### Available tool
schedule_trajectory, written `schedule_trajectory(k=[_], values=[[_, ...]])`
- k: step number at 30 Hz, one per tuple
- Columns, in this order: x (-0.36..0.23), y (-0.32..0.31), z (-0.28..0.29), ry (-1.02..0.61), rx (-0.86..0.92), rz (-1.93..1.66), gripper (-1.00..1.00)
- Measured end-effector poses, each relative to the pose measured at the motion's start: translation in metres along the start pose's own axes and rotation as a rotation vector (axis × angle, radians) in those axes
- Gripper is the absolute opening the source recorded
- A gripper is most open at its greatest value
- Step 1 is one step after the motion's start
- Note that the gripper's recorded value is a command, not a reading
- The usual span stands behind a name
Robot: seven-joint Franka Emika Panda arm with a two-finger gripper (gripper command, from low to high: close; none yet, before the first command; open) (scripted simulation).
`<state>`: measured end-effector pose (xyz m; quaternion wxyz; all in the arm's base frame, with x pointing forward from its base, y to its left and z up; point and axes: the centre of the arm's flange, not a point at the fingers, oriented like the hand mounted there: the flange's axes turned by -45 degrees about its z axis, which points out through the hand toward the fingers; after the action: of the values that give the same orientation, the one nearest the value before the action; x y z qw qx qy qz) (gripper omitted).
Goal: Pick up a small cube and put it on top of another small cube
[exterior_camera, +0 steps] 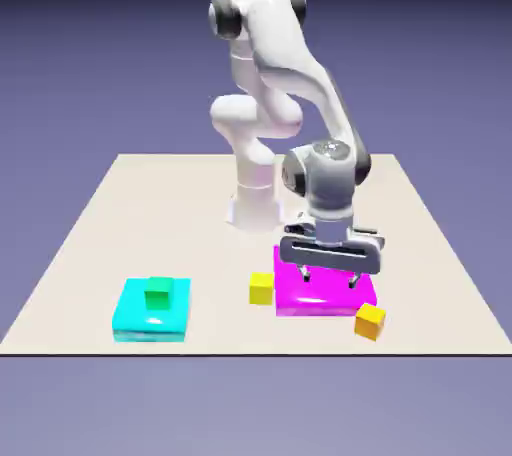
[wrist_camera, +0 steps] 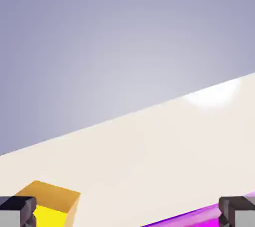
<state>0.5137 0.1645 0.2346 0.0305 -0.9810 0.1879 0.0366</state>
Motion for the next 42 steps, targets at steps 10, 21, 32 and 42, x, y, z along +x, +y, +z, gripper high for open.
schedule_trajectory(k=[10, 21, 32, 42], values=[[-0.007, -0.055, 0.052, -0.276, -0.002, 0.198, 0.00], [-0.006, -0.032, 0.050, -0.281, -0.014, 0.237, -1.00], [-0.014, 0.126, 0.017, -0.284, 0.006, 0.573, -1.00], [-0.051, 0.239, -0.015, -0.242, 0.157, 0.874, -1.00]])
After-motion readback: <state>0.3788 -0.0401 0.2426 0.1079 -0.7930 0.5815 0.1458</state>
